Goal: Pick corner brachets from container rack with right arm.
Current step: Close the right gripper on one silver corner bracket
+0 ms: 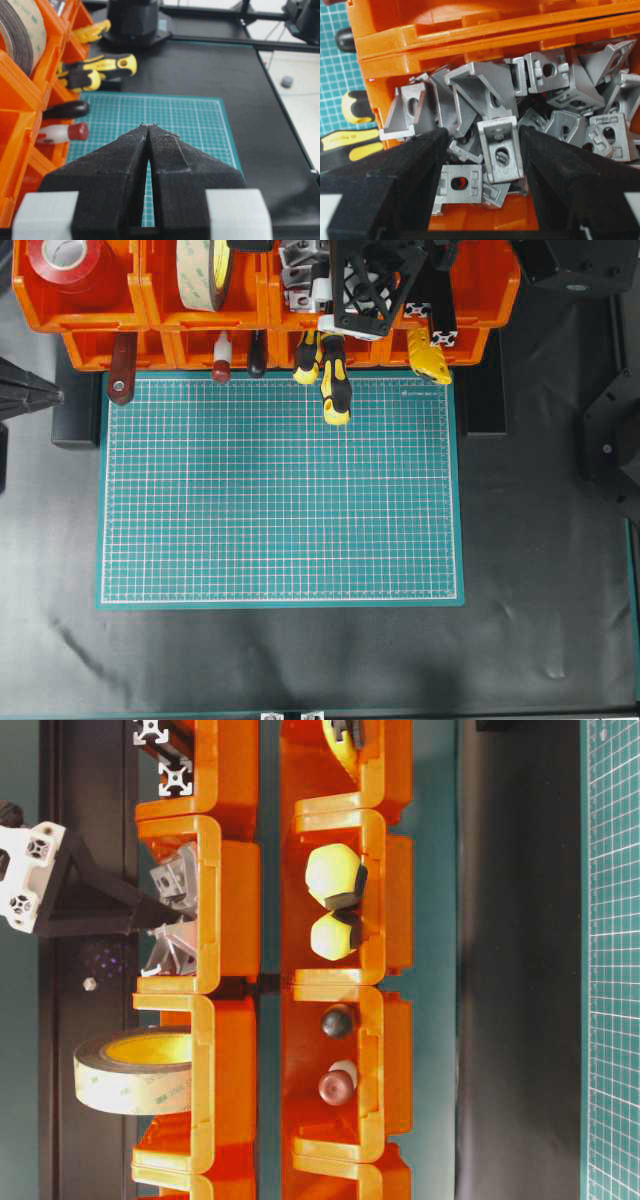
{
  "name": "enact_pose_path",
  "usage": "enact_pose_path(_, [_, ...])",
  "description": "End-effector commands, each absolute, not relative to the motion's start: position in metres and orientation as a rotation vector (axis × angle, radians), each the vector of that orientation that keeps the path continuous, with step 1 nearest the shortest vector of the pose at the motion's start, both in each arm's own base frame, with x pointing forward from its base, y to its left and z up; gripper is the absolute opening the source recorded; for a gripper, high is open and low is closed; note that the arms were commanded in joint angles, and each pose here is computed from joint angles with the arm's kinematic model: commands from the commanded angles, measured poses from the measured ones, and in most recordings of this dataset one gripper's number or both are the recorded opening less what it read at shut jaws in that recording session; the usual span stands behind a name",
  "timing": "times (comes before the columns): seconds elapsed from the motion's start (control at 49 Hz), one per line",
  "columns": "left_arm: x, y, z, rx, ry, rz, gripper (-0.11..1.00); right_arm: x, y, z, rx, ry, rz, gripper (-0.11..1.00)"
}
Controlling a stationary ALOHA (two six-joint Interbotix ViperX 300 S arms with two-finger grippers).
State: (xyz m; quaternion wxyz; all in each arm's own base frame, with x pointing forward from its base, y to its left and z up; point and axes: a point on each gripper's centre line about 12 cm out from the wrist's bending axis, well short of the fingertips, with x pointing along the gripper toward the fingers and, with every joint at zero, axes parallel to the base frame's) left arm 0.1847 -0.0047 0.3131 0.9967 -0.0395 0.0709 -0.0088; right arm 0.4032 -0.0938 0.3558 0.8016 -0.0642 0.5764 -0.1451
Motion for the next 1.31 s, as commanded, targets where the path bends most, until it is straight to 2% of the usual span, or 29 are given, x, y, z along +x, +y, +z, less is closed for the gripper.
enact_pose_path(0.0, [0.186,-0.005,0.323,-0.08,0.116,-0.02,0.01,0.4,-0.097,0.374,-0.135,1.196,-0.33,0.49])
enact_pose_path(0.122, [0.186,-0.005,0.323,-0.08,0.116,-0.018,0.01,0.401,-0.095,0.379,-0.139,1.181,-0.327,0.47])
enact_pose_path(0.224, [0.186,-0.005,0.323,-0.08,0.116,-0.018,0.01,0.402,-0.093,0.381,-0.142,1.176,-0.324,0.29])
enact_pose_path(0.958, [0.185,-0.005,0.325,-0.08,0.111,-0.019,0.01,0.397,-0.08,0.389,-0.155,1.212,-0.303,0.29])
enact_pose_path(1.285, [0.183,-0.005,0.328,-0.08,0.096,-0.019,0.01,0.396,-0.072,0.415,-0.168,1.162,-0.307,0.28])
